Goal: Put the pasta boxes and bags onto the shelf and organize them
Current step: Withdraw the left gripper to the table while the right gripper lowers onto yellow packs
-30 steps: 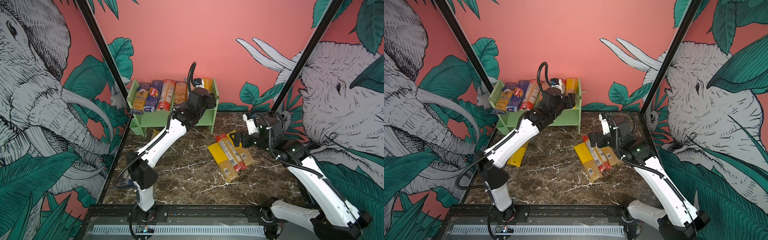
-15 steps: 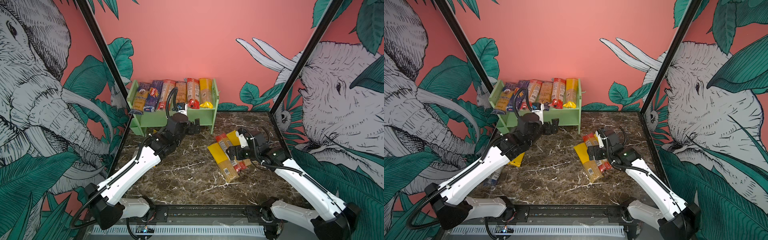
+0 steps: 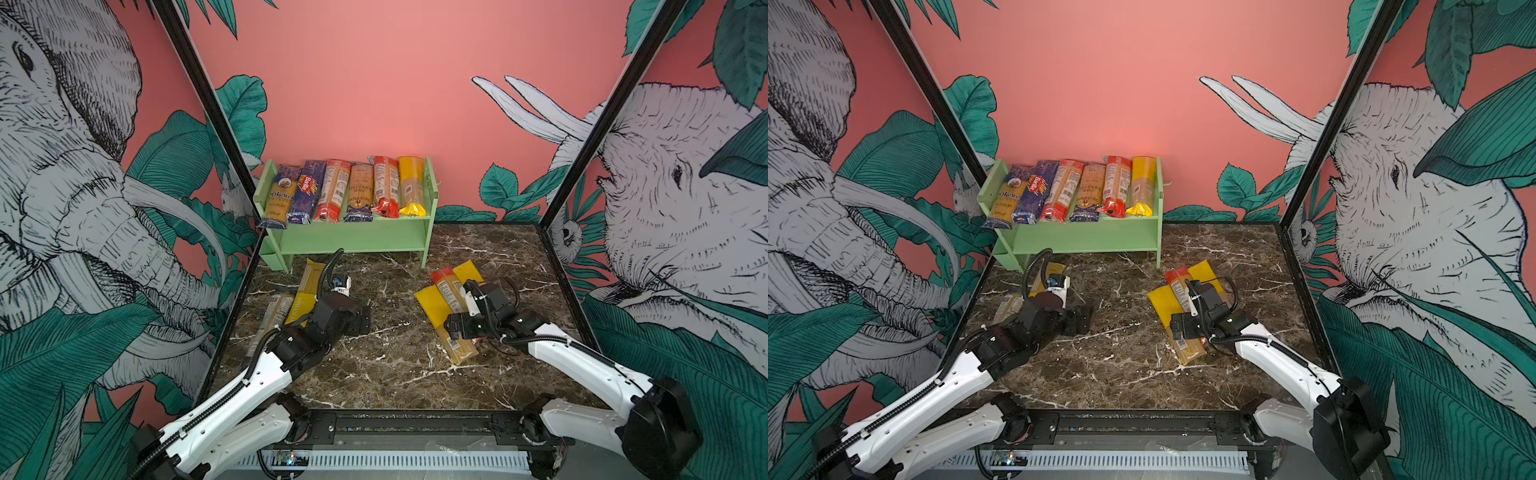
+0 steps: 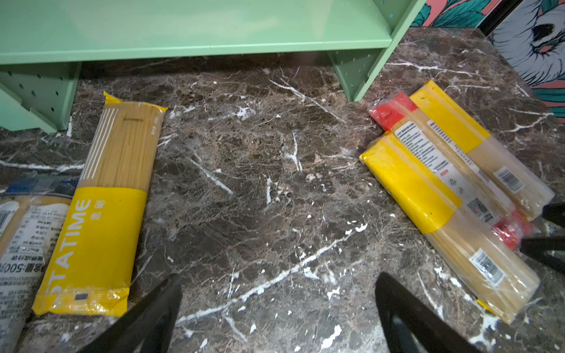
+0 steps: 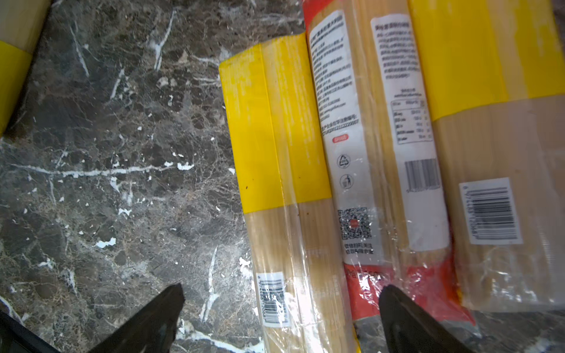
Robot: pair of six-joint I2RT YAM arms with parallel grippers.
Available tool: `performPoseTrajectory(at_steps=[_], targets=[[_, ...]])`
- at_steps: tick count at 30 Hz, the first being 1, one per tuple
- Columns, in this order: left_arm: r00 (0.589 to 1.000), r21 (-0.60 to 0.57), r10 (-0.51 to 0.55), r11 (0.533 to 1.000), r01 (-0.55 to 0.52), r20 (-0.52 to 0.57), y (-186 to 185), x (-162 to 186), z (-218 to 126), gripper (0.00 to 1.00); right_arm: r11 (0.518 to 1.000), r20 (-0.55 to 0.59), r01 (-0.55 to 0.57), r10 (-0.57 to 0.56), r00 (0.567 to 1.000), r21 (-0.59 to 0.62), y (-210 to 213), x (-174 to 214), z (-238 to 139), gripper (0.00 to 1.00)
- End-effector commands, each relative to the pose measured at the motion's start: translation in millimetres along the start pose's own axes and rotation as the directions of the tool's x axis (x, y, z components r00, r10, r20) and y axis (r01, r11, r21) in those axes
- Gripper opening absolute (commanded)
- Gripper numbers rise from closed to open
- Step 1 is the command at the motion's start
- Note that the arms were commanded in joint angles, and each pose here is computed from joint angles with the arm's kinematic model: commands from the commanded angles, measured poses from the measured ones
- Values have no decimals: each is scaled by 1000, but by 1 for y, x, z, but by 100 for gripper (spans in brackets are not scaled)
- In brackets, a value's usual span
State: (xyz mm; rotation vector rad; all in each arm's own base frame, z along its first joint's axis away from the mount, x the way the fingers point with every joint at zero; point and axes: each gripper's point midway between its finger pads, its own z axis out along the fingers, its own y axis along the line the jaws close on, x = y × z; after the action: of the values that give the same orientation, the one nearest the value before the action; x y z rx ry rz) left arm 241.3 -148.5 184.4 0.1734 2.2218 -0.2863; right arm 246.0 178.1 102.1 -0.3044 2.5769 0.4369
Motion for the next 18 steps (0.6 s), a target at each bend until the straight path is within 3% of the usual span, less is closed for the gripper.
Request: performPoseTrajectory(at_steps=[1, 8, 18], targets=[[999, -5, -6, 1000, 5, -43, 4, 23, 7, 99, 1000, 27, -5, 6, 1000, -7, 6, 0, 9, 99], [993, 0, -11, 1000, 11, -121, 6, 64, 33, 99, 998, -20, 40, -39, 999, 44, 3, 34, 34, 99], [991, 0, -20, 1000, 20, -133, 5, 71, 39, 99, 991, -60, 48, -40, 997, 127, -16, 65, 41, 99]])
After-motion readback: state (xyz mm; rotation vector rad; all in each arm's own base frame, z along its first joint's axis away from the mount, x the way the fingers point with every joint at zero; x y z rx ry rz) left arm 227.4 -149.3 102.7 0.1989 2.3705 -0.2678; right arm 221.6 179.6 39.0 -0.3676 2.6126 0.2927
